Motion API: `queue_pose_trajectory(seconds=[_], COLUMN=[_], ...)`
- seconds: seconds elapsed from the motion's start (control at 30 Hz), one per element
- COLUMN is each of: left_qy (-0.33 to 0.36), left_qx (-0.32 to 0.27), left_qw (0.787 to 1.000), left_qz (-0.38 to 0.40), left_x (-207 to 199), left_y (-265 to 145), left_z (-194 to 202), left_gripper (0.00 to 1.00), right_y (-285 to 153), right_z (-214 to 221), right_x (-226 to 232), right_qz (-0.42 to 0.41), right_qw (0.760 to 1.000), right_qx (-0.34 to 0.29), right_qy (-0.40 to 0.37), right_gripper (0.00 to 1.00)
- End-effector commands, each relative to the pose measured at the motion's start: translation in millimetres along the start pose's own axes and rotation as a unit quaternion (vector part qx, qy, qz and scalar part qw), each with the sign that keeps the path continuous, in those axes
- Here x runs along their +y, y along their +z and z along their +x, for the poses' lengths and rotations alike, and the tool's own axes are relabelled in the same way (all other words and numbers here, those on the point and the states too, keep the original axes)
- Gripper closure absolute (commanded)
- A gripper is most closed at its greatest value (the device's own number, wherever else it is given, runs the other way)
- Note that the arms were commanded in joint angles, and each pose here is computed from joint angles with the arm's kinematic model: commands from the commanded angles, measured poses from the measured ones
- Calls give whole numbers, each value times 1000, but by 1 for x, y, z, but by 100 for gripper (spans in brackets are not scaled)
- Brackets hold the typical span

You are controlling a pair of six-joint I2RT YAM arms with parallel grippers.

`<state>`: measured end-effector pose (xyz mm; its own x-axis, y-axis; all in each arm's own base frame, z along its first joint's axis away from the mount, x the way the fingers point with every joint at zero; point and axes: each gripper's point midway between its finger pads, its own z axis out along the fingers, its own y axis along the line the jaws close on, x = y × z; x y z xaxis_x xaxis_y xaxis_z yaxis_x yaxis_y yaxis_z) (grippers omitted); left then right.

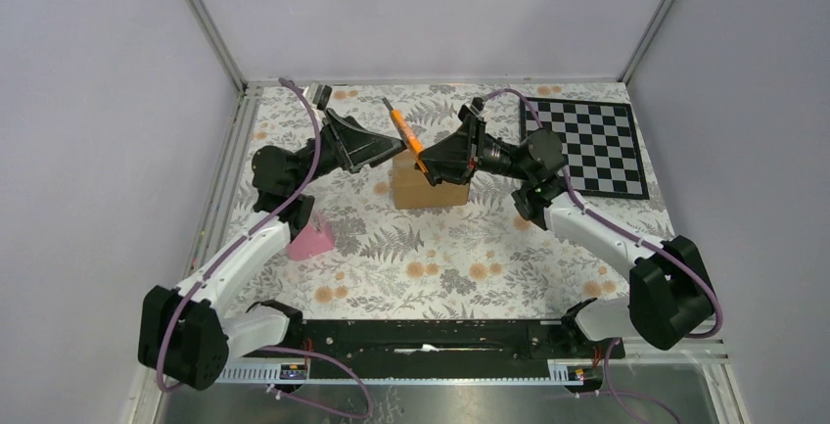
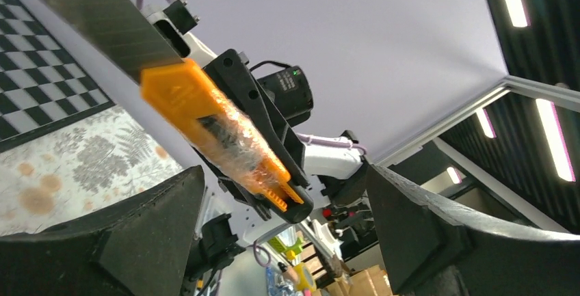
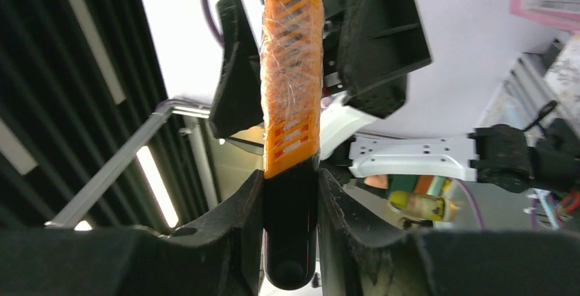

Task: Unpack the express box
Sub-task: Pick up the knife at the center of the board.

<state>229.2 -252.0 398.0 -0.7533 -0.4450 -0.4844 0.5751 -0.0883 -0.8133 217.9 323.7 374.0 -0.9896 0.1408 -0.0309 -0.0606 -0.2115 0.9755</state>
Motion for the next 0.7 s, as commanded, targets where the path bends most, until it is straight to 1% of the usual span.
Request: queue_pose_trajectory(seconds=[0.0, 0.3, 0.4, 0.53, 0.6, 0.67], left_qy=[18, 2, -19, -52, -59, -59], left_qx=[-1, -18, -27, -39, -53, -58], left_qw=[996, 993, 989, 981, 978, 977], left_qz=[90, 119, 144, 181, 191, 196], left_x=[-33, -33, -36, -36, -37, -39], left_y=[1, 17, 24, 25, 23, 24], left_z=[-4, -10, -12, -13, -17, -20], left_gripper=[9, 13, 13, 18, 19, 23], right_y=[-8, -14, -15, -15, -15, -15], right_z=[10, 11, 12, 12, 15, 16], right_x=[54, 63, 62, 61, 61, 60], right_qz=[-104, -130, -130, -129, -129, -128], right_qw=[995, 991, 991, 990, 990, 990], right_qx=[12, 4, 4, 2, 6, 7], right_qy=[4, 34, 44, 52, 54, 59], right_gripper=[100, 100, 100, 100, 100, 100])
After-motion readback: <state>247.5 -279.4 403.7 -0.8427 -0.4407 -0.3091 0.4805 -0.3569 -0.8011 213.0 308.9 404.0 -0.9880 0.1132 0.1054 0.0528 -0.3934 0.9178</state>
